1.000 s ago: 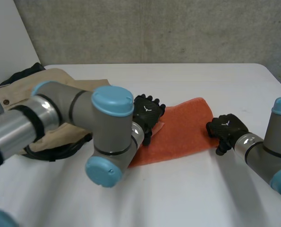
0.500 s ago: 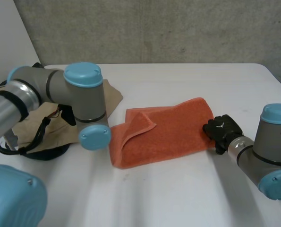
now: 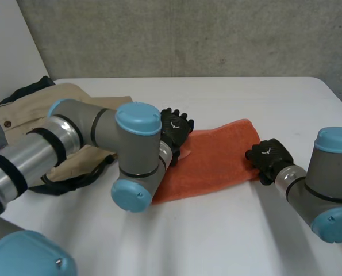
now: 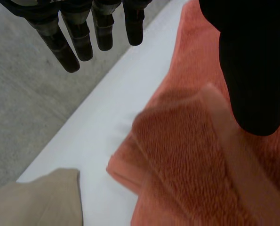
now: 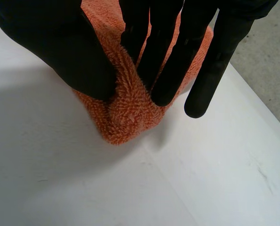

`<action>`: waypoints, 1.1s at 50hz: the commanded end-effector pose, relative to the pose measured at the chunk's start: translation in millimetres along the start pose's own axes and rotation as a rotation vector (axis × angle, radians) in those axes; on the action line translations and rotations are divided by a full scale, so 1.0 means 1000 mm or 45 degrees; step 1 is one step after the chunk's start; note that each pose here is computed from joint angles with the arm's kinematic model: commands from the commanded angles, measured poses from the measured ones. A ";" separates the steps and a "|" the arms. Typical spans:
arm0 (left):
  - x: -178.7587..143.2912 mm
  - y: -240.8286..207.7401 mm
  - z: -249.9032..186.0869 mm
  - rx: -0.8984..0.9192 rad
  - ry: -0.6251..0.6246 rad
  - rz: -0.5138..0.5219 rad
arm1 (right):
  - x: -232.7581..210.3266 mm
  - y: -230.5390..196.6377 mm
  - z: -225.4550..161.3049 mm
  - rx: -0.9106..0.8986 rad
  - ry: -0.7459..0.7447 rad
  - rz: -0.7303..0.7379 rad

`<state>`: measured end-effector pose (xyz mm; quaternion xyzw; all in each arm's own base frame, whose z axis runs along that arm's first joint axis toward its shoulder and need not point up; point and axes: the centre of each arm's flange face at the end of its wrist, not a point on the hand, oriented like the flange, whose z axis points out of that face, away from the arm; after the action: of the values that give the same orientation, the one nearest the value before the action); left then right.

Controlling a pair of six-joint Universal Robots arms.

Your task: Fold the laundry.

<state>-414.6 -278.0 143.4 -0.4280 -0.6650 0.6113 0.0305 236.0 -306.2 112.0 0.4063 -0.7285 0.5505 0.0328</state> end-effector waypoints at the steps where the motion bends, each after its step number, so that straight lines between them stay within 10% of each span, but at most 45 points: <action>1: -0.005 0.006 0.004 -0.087 -0.001 0.053 | 0.002 -0.001 -0.001 0.004 0.006 0.011; 13: -0.104 0.038 0.034 -0.331 -0.724 0.269 | 0.002 0.000 -0.003 -0.018 0.004 0.012; 35: -0.103 -0.031 -0.031 -0.067 -0.557 0.128 | 0.069 0.000 -0.031 -0.193 0.266 -0.166; 45: -0.126 -0.044 -0.059 -0.048 -0.576 -0.023 | -0.065 -0.081 -0.039 0.537 -0.094 -0.537; 55: -0.124 -0.052 -0.081 0.018 -0.479 -0.154 | -0.137 -0.056 -0.041 0.670 -0.358 -0.790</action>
<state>-320.2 -295.5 262.9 -0.2639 -0.6758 0.6818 -0.0936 337.0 -214.4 131.7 0.6249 -0.4403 0.6446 -0.0113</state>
